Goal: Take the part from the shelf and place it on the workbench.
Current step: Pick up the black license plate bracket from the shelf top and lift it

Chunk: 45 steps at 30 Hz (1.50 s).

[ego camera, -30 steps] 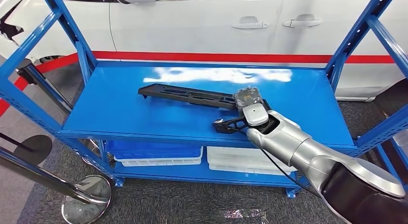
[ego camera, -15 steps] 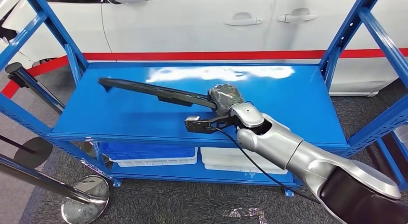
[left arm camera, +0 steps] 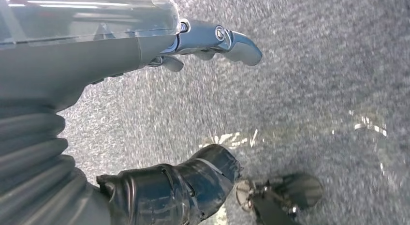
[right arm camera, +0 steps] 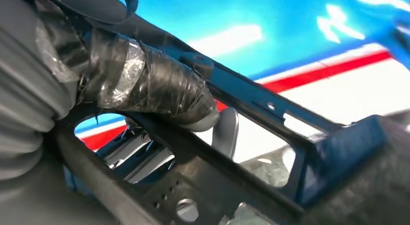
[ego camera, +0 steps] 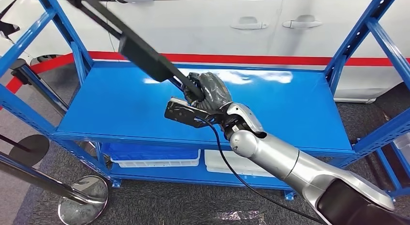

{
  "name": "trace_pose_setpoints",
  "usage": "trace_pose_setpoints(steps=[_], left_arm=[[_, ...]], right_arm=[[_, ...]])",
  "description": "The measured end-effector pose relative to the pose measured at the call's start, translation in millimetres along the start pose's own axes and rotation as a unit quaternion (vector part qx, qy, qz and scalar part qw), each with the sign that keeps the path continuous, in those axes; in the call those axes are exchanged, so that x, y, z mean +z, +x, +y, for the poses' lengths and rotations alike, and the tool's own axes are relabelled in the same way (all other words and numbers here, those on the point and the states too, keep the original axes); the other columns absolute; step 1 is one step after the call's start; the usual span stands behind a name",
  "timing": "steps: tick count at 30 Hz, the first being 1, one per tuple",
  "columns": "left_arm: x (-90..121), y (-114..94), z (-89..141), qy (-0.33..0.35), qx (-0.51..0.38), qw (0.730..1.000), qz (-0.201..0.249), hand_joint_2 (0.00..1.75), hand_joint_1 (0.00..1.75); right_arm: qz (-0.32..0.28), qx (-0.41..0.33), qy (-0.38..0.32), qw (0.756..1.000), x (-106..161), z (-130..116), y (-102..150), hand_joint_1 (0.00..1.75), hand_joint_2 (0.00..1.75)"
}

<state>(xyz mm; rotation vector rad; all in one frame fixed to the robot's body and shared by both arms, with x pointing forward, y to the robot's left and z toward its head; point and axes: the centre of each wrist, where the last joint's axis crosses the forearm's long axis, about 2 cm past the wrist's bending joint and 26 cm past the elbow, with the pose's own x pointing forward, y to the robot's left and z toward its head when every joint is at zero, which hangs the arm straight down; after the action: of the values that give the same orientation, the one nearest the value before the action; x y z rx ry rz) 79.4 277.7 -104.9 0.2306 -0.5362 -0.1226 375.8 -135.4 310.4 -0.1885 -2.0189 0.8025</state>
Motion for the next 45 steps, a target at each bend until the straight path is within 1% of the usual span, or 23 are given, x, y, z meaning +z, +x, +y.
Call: trace_pose_setpoints(steps=[3,6,8,11,15,30,45], left_arm=[[0,0,-1,0.006,0.0,1.0,0.006,1.75,0.0],[1,0,-3,0.012,0.0,1.0,0.017,1.75,0.0],[1,1,-4,0.018,0.0,1.0,0.024,1.75,0.0],[2,0,-5,0.02,0.001,0.999,0.029,1.75,0.0],[2,1,-6,0.018,0.002,0.999,0.029,1.75,0.0],[1,5,-9,0.008,0.006,1.0,0.027,1.75,0.0],[2,2,-8,0.011,0.0,0.999,0.033,1.75,0.0]], right_arm=[[0.006,-0.119,-0.014,0.993,6,3,-1,1.75,1.75],[0.012,-0.218,-0.019,0.976,8,4,0,1.75,1.75],[0.01,-0.262,-0.023,0.965,8,5,2,1.75,1.75],[0.007,-0.296,-0.027,0.955,9,7,5,1.75,1.75],[-0.009,-0.313,-0.039,0.949,10,7,11,1.75,1.75],[-0.041,-0.323,-0.063,0.943,11,0,21,1.75,1.75],[-0.051,-0.33,-0.069,0.94,14,-1,28,1.75,1.75]])
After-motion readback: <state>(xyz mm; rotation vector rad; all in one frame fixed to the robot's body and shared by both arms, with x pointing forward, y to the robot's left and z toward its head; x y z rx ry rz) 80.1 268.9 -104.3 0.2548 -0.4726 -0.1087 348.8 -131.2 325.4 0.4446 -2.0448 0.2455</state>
